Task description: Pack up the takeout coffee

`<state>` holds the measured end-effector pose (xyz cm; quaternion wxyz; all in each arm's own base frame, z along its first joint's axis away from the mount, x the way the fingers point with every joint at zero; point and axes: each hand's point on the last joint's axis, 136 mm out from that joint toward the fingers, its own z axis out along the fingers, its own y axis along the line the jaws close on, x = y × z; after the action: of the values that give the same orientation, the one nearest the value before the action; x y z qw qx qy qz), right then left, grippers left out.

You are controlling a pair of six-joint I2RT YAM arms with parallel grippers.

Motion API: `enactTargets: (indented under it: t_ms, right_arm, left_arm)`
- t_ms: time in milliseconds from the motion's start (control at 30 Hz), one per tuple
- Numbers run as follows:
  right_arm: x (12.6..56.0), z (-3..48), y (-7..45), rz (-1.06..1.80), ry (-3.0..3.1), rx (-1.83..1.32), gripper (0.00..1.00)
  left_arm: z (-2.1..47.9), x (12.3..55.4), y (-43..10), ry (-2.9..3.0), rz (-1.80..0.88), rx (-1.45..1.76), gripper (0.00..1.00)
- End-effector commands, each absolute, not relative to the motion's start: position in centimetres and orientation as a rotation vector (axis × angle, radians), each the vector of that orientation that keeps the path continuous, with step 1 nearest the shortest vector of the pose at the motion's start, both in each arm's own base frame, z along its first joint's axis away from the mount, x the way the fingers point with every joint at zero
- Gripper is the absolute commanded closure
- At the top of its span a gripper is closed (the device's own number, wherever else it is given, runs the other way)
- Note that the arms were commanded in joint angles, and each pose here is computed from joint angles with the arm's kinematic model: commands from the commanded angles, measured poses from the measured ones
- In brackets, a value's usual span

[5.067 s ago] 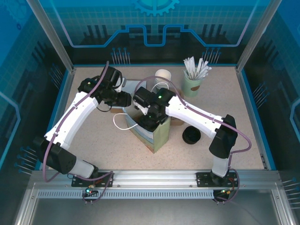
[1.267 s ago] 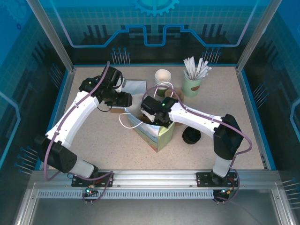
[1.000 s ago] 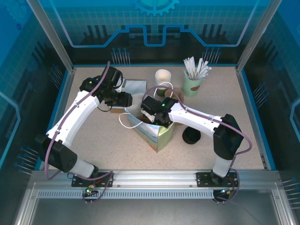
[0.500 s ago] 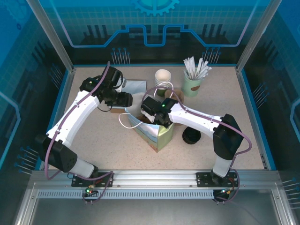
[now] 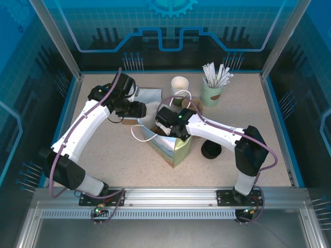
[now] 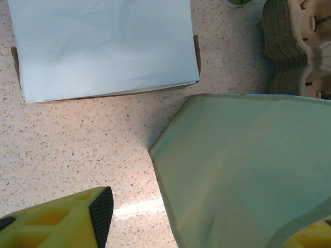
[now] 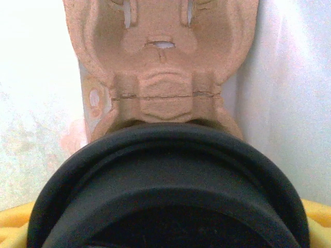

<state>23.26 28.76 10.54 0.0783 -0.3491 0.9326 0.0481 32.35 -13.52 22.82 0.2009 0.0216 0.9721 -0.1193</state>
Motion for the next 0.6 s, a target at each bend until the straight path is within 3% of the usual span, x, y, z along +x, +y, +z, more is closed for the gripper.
enactTargets:
  t_ms: [0,567]
  right_arm:
    - [22.1,7.8,26.8,0.065,2.889,-1.091,0.20]
    - [21.5,6.2,26.1,0.016,2.925,-1.143,0.19]
  left_arm:
    - [21.9,32.2,-12.6,2.753,-0.288,0.019,0.39]
    - [21.9,32.2,-12.7,2.755,-0.287,0.019,0.38]
